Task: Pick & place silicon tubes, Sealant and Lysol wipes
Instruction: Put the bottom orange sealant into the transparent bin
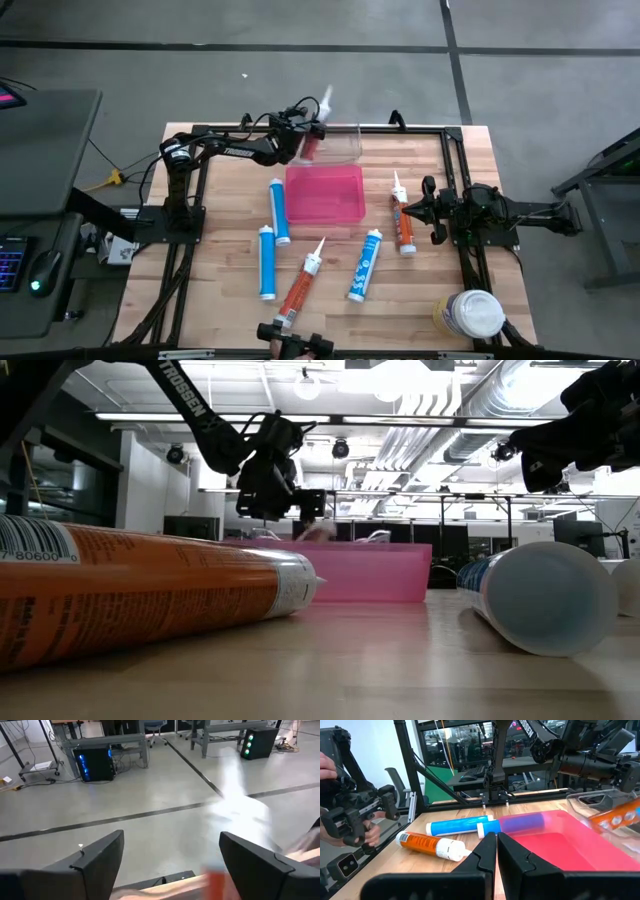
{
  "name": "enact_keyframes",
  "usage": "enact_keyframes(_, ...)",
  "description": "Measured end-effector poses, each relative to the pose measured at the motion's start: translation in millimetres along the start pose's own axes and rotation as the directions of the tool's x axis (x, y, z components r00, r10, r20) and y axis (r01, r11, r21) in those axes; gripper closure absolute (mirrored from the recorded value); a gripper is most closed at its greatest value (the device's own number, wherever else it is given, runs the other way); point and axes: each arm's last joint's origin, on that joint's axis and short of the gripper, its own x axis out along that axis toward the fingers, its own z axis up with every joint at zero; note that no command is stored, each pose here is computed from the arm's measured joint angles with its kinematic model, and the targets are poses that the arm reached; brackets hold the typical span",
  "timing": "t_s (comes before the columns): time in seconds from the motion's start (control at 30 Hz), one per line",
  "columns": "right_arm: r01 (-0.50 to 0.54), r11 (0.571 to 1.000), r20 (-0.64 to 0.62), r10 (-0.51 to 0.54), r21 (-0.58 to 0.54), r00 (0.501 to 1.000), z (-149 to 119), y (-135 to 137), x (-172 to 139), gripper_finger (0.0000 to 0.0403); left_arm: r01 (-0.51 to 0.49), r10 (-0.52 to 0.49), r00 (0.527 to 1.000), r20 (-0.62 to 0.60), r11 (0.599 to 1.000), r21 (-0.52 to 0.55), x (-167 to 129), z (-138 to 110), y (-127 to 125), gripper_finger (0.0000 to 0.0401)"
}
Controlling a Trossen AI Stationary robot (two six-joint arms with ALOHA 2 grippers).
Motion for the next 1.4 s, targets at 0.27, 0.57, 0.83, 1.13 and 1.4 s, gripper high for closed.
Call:
enact_keyframes(0.27,0.000,1.000,0.000,0.000,0.000,1.000,0,0,0,0.0391,0.000,0.000,1.000,-0.002,1.000,0.002,0,-1,0,0.0104)
enact_keyframes(0.57,0.000,1.000,0.000,0.000,0.000,1.000,0,0,0,0.0391,0.000,0.000,1.000,-0.003,1.000,0.011,0,-1,0,0.0106)
enact_keyframes(0.83,0.000,1.000,0.000,0.000,0.000,1.000,0,0,0,0.0391,0.035,-0.036,0.999,0.005,0.997,0.074,-2,3,0,0.0106)
enact_keyframes(1.13,0.000,1.000,0.000,0.000,0.000,1.000,0,0,0,0.0391,0.178,-0.188,0.978,0.086,0.977,0.118,-13,30,-4,0.0106)
enact_keyframes(1.4,0.000,1.000,0.000,0.000,0.000,1.000,0,0,0,0.0391,0.408,-0.423,0.899,0.113,0.903,0.138,-34,69,-6,0.0106)
